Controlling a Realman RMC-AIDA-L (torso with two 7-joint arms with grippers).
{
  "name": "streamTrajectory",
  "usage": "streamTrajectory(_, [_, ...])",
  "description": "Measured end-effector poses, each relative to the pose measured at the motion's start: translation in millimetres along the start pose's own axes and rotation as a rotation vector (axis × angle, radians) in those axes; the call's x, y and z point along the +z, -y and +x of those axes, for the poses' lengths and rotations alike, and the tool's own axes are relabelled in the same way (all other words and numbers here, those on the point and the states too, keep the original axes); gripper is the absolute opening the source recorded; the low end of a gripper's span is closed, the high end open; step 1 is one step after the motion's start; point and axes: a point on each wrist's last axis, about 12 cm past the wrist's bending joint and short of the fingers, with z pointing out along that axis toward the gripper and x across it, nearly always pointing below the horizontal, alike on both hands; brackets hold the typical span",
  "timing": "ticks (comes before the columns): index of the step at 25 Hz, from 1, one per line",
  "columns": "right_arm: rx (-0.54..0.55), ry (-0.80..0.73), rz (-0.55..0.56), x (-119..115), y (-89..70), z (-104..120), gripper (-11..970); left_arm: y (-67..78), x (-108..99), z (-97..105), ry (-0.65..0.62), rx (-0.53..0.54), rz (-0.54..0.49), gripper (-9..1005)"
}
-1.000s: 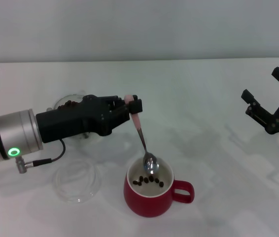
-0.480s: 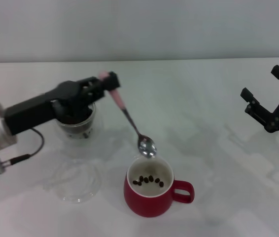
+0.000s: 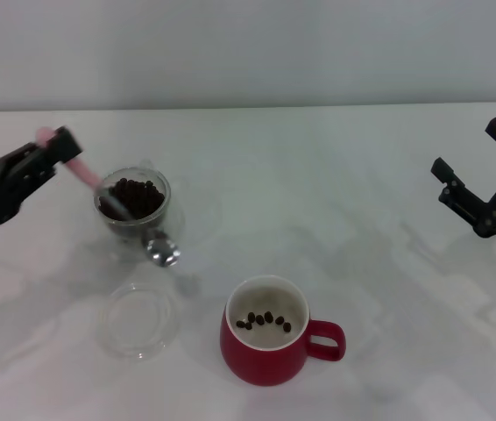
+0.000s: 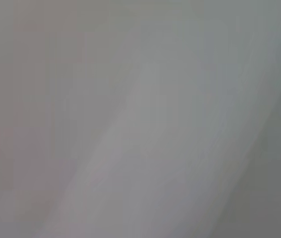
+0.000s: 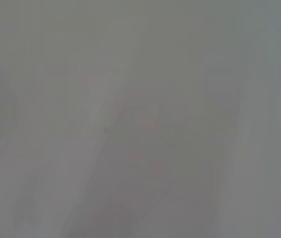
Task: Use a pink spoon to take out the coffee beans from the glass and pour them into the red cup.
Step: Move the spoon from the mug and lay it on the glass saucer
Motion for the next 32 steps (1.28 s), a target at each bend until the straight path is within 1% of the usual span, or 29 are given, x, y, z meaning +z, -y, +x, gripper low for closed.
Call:
streamTrajectory(2, [-0.001,0.0,0.005,0,1.0,0,835,0.1,-13,4,0.01,0.012,-0.035,128])
streamTrajectory(5, [-0.002,-0.001,0.005,1,1.6,0,835,0.4,-25,12,0.014,0.02,-0.076,128])
streamTrajectory(6, [-0.003,-0.003,0.005,1,1.7,0,835,-0.1,-30,17,0.015,0.019,-0.103,127])
streamTrajectory(15, [-0.004,-0.006,0.006,3,2.3,0,835,-10.5,-51,52,0.042,-0.047,-0.296,128])
streamTrajectory(20, [-0.004,-0.007,0.008,4,2.6,1,835,-13.8,-50,61,0.02,-0.057,-0.34,128])
streamTrajectory(25, [-0.003,-0.007,0.006,4,1.8,1,836,-18.3,-39,74,-0.019,-0.085,-0.371,127])
streamTrajectory(32, [-0.001,-0.009,0.005,4,1.6,1,836,-20.6,-32,81,-0.042,-0.099,-0.38,127])
